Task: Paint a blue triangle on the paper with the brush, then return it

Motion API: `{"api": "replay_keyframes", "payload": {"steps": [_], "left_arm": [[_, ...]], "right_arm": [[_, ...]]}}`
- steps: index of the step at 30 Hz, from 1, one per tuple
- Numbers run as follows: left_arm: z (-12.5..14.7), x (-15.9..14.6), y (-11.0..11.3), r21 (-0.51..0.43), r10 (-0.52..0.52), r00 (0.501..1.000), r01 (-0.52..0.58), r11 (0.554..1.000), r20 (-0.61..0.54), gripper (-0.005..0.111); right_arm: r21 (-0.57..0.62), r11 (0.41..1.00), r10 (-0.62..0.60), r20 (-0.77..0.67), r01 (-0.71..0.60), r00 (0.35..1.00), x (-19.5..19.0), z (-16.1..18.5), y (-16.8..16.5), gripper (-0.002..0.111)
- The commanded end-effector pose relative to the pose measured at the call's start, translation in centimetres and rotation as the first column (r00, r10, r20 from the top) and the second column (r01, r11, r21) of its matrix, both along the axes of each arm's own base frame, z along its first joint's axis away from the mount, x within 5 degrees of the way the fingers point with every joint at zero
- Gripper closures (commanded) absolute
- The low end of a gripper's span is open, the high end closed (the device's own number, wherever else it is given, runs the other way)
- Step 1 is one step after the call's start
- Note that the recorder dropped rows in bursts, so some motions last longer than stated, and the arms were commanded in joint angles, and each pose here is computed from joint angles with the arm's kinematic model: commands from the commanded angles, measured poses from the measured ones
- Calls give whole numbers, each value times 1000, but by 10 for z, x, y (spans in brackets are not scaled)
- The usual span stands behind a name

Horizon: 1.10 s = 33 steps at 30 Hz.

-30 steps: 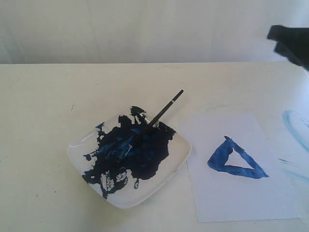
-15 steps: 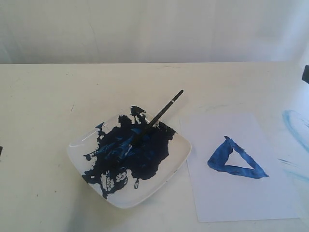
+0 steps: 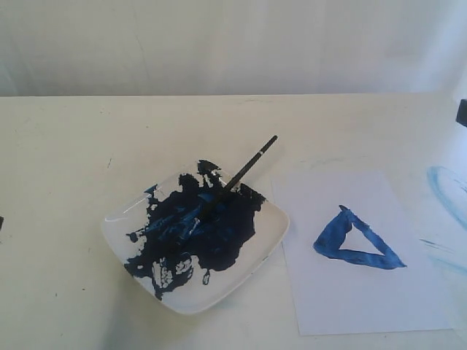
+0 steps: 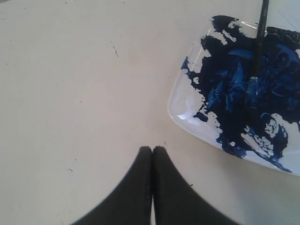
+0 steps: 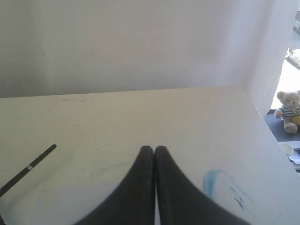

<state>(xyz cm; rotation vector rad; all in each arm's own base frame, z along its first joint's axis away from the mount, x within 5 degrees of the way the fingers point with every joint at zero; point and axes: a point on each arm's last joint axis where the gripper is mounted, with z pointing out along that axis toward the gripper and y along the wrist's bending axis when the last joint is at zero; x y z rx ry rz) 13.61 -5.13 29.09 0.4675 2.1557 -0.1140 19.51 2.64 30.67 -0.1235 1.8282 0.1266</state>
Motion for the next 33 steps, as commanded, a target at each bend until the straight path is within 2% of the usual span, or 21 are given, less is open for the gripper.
{"api": "replay_keyframes", "payload": {"steps": [1, 4, 8, 11, 14, 16, 21, 25, 28, 31, 33], "left_arm": [[0, -16, 18, -53, 95, 993, -92, 994, 66, 107], [2, -39, 40, -96, 238, 956, -224, 970, 170, 107], [1, -73, 57, -140, 378, 871, -352, 926, 315, 107], [-6, -88, 59, -160, 414, 830, -382, 910, 374, 107], [-12, -99, 59, -157, 407, 815, -376, 913, 412, 107], [-15, -105, 58, -189, 414, 805, -369, 910, 424, 107], [-31, -105, 53, -280, 425, 827, -337, 899, 369, 107], [-50, -99, 45, -399, 427, 868, -309, 863, 253, 107], [-61, -96, 43, -442, 425, 883, -307, 843, 198, 107], [-75, -93, 43, -428, 424, 887, -317, 846, 181, 107], [-88, -89, 44, -373, 410, 890, -318, 871, 198, 107]], "right_arm": [[-21, 1000, -18, 6, 18, 1000, -1, 0, -2, 108], [-21, 1000, -21, 6, 21, 1000, -1, 0, -3, 108], [-20, 1000, -15, 5, 15, 1000, -1, 0, -2, 108], [-20, 1000, -15, 5, 15, 1000, -1, 0, -2, 108], [-20, 1000, -15, 5, 15, 1000, -1, 0, -2, 108], [-20, 1000, -15, 5, 15, 1000, -1, 0, -2, 108], [-20, 1000, -15, 5, 15, 1000, -1, 0, -2, 108], [-20, 1000, -14, 5, 14, 1000, -1, 0, -2, 108], [-20, 1000, -14, 5, 14, 1000, -1, 0, -2, 108], [-20, 1000, -14, 5, 14, 1000, -1, 0, -2, 108], [-20, 1000, -14, 5, 14, 1000, -1, 0, -2, 108]]}}
